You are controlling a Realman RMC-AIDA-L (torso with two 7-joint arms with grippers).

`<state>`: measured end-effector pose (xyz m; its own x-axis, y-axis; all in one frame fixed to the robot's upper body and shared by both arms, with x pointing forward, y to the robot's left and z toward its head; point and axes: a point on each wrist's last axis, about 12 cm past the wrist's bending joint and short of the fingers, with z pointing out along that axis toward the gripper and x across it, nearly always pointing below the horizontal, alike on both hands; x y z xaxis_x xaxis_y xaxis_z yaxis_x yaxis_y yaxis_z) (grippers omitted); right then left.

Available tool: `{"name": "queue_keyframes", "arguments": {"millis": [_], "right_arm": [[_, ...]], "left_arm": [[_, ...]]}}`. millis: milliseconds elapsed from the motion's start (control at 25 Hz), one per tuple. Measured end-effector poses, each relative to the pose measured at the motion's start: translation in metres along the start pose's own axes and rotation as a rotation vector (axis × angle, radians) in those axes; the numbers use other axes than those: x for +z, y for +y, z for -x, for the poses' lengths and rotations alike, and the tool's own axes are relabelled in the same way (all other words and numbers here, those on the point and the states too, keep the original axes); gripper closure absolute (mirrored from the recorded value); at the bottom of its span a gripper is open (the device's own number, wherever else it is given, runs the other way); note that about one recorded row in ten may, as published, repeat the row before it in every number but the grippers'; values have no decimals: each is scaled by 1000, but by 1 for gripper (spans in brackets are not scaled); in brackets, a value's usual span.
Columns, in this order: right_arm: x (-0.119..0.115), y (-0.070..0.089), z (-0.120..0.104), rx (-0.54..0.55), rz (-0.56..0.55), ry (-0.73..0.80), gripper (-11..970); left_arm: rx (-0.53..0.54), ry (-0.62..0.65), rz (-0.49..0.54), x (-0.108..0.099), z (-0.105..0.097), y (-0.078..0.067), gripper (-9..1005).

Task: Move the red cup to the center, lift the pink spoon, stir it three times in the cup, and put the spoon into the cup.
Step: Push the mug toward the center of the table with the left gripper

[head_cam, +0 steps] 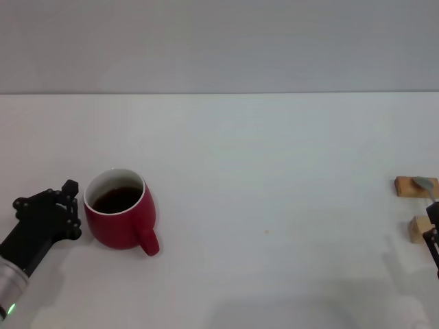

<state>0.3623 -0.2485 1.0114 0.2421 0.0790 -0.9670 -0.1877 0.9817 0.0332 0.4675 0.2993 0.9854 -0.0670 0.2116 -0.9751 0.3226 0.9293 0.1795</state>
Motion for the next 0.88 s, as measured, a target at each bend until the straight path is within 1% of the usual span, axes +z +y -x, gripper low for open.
{"name": "queue_keyframes", "arguments": {"millis": [240,600,760,840,880], "right_arm": [[-1,0,1,0,-3,-7,249],[1,0,1,0,0,-10,248],[2,0,1,0,3,-10,250],[2,0,1,0,3,-9,250],[2,0,1,1,4,-8,250]], "left_arm": [[18,-1,-43,8,3,-4,998],[23,-2,-99,9,3,-13,998],[19,-6,-141,9,4,-22,998],[19,-6,-141,9,4,-22,998],[16,-10,-166,10,5,-28,998]]}}
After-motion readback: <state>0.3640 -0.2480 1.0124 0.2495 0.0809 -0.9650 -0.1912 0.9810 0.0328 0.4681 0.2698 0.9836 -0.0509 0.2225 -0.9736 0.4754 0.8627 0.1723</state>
